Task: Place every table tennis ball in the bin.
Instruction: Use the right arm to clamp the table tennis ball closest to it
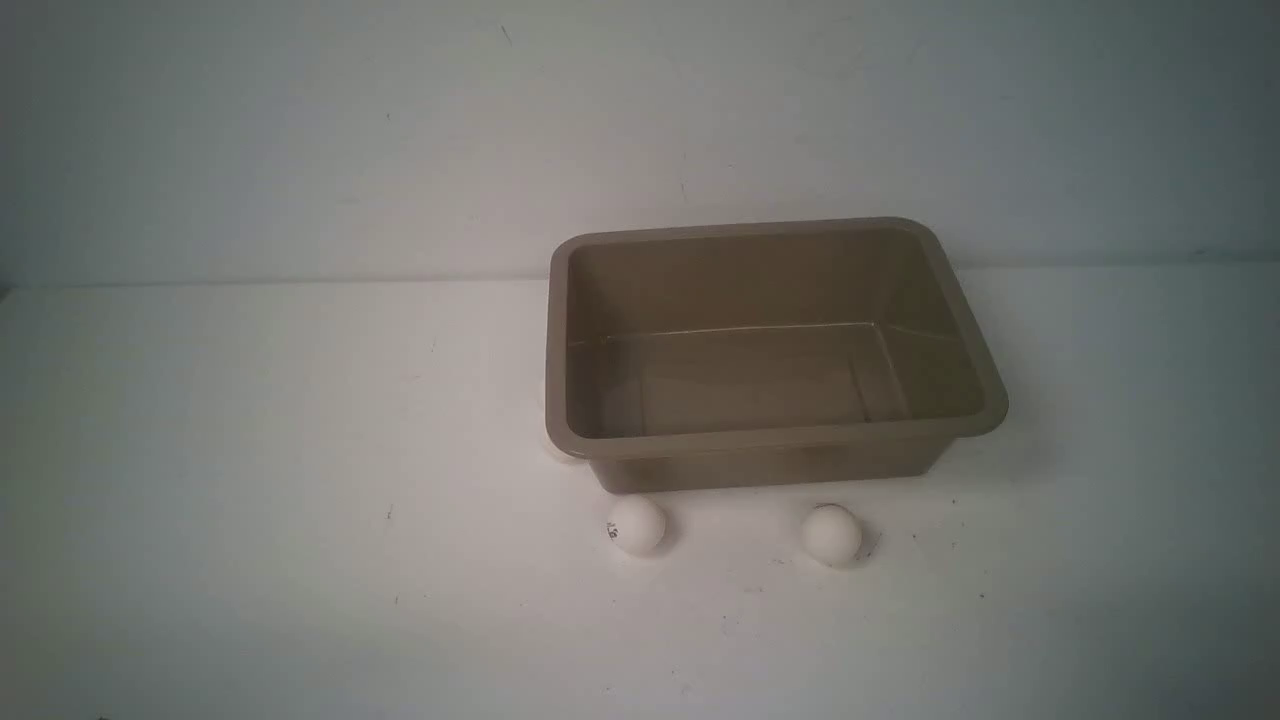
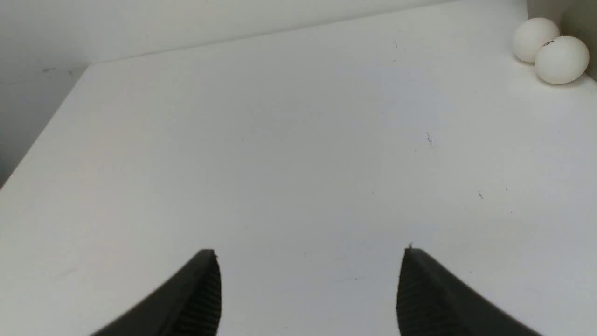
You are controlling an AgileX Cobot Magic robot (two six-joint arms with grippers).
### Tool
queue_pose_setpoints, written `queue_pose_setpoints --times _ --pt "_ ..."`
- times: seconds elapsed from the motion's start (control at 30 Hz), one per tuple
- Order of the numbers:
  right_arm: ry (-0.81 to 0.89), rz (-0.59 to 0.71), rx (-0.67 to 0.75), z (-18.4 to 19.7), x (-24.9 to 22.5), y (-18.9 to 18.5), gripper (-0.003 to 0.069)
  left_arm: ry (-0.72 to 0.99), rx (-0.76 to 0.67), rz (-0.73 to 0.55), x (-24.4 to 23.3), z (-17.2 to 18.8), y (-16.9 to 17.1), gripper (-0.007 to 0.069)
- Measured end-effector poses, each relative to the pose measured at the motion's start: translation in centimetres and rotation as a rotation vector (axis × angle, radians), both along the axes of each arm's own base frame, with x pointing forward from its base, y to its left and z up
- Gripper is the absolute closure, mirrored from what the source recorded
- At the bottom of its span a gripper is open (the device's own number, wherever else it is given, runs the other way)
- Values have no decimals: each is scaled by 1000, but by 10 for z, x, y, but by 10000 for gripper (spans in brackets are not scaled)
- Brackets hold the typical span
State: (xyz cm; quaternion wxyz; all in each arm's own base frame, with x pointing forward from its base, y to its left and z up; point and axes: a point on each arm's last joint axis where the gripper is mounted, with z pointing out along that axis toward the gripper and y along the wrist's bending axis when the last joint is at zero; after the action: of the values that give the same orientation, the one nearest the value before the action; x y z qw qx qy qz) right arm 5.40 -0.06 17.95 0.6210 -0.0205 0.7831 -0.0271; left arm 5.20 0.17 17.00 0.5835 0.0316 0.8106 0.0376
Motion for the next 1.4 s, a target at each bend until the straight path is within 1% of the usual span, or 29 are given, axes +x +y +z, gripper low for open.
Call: queue_pose_setpoints --times 0.93,1.07,1.27,1.4 --pt "-1 0 -5 0 0 0 123 0 0 0 0 0 0 168" --pt "-5 -3 -37 1 0 -1 123 0 0 0 0 0 0 168" --pt "-9 -9 -123 1 0 -3 123 0 0 0 0 0 0 168" --pt "-8 -10 -140 1 0 -4 123 0 0 0 0 0 0 168"
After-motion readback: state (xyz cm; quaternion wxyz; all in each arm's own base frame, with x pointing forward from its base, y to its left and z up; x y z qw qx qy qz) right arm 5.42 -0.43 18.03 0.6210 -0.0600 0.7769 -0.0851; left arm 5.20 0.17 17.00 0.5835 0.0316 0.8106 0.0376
